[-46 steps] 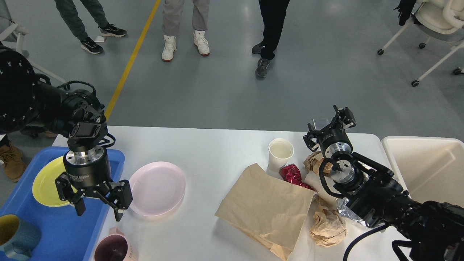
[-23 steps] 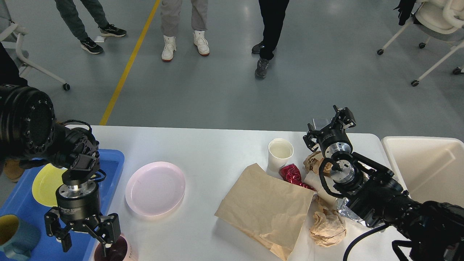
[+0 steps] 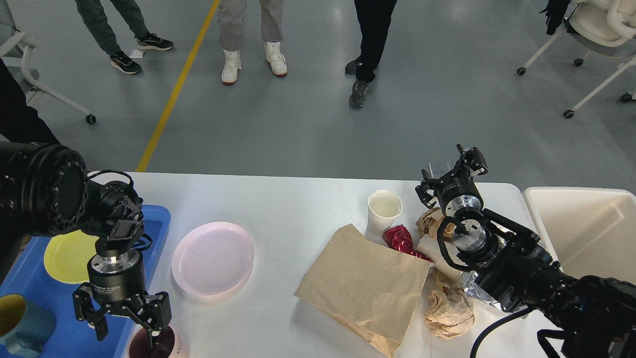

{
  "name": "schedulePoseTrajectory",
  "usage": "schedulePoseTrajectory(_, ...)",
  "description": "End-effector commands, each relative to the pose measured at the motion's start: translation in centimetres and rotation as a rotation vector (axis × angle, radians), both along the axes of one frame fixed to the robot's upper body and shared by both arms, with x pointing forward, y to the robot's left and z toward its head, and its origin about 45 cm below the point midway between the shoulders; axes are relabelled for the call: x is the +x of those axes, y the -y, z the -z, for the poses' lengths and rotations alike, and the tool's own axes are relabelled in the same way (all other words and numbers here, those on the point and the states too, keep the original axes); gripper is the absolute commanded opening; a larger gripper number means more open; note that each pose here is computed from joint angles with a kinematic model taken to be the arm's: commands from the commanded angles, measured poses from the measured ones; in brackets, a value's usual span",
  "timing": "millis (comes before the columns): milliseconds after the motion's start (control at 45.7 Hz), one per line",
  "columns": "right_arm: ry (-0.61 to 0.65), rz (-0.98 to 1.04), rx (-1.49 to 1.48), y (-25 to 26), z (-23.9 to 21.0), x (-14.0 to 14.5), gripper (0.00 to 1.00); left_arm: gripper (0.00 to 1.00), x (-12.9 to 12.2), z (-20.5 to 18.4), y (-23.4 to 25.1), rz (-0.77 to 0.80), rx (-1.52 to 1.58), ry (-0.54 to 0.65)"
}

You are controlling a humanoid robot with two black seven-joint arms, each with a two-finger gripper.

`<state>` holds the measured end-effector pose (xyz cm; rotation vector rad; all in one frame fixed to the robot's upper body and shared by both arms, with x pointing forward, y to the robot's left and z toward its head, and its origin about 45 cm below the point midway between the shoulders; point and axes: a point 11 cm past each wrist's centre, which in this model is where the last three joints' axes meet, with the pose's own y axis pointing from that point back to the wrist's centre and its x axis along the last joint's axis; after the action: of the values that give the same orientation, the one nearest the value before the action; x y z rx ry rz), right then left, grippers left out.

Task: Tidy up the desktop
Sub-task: 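Lower the left gripper onto the pink mug and grasp it, then lift the pink mug with the left gripper over the pink plate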

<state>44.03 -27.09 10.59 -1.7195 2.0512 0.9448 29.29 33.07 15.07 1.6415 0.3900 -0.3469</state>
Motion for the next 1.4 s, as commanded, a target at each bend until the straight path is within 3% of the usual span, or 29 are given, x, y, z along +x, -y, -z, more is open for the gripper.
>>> schedulePoseTrajectory(0, 0.0, 0.0, 0.0, 0.0, 0.0, 0.0, 1.0, 0.93, -0.2, 0.9, 0.2, 0.013, 0.002, -0.008)
schedulePoseTrajectory(372, 0.0, 0.001, 0.001, 0.0, 0.0, 0.0, 1.0, 0.73, 0.7, 1.6, 1.0, 0.034, -0.007, 0.022)
schedulePoseTrajectory(722, 0.0, 0.0, 0.0, 0.0, 0.0, 0.0, 1.0, 0.51, -0.3, 2.9, 2.1, 0.047, -0.029, -0.012)
schedulePoseTrajectory(1051, 0.0, 0.0, 0.0, 0.0, 0.0, 0.0, 1.0, 0.15, -0.3, 2.9, 2.1, 0.045, -0.031, -0.012)
schedulePoseTrajectory(1116, 0.0, 0.0, 0.0, 0.0, 0.0, 0.0, 1.0, 0.0, -0.2, 2.8, 2.1, 0.046, -0.031, -0.011)
schedulePoseTrajectory(1379, 0.0, 0.0, 0.0, 0.0, 0.0, 0.0, 1.0, 0.0, 0.7, 2.0, 2.7, 0.043, -0.046, 0.017)
